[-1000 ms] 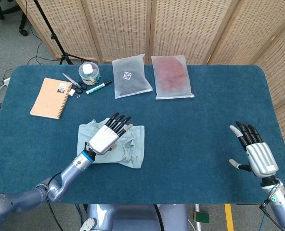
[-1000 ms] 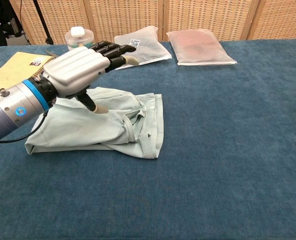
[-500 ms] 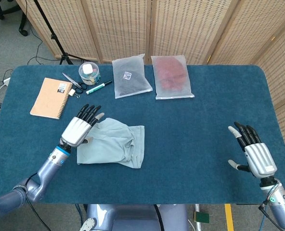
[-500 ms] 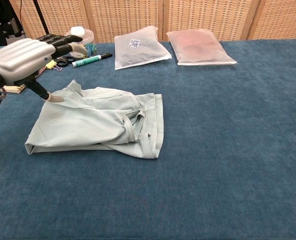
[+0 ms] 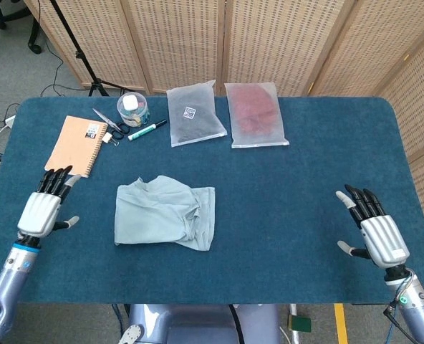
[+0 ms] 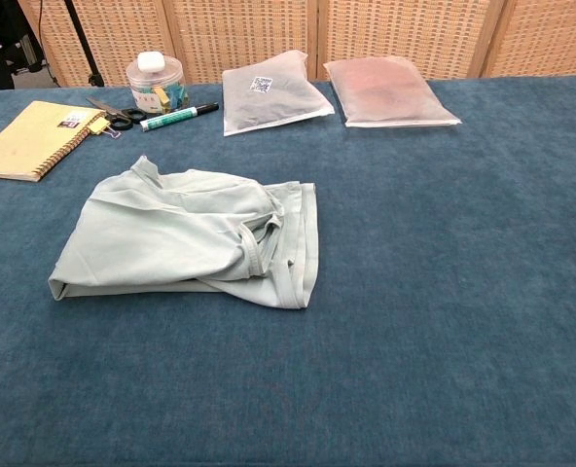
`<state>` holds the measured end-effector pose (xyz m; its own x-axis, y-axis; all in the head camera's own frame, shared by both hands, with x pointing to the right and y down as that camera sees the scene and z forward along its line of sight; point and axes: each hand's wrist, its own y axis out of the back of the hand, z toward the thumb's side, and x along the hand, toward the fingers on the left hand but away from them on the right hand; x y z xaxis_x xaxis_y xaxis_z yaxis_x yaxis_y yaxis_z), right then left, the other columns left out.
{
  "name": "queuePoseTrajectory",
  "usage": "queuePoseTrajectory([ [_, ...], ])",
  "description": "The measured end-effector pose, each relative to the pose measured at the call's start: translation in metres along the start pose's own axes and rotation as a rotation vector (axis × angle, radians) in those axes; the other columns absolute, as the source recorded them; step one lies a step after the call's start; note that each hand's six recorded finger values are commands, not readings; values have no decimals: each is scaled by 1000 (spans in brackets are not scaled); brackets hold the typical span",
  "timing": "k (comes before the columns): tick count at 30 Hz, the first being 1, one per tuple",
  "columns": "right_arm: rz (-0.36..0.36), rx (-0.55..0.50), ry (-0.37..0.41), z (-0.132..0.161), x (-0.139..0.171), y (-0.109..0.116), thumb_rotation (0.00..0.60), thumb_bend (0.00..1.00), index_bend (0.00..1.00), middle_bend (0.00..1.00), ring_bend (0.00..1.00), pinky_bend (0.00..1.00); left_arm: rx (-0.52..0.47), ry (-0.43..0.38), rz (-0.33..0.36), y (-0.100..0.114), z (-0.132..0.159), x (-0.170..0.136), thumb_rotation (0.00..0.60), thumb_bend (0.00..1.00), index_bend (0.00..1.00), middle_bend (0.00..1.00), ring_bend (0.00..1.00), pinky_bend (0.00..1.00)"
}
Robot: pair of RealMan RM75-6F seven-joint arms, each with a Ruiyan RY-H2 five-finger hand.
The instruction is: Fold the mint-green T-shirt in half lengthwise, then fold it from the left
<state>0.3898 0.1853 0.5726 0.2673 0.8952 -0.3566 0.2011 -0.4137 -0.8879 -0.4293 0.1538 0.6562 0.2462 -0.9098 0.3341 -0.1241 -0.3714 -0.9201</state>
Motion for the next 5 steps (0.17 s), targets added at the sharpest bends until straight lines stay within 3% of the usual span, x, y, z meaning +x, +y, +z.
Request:
queuePoseTrajectory([
  [5, -22, 24, 0, 0, 2, 5, 600, 52, 0, 0, 0, 0, -34, 80, 60, 26, -14, -39, 600, 0, 0, 0, 0, 0],
])
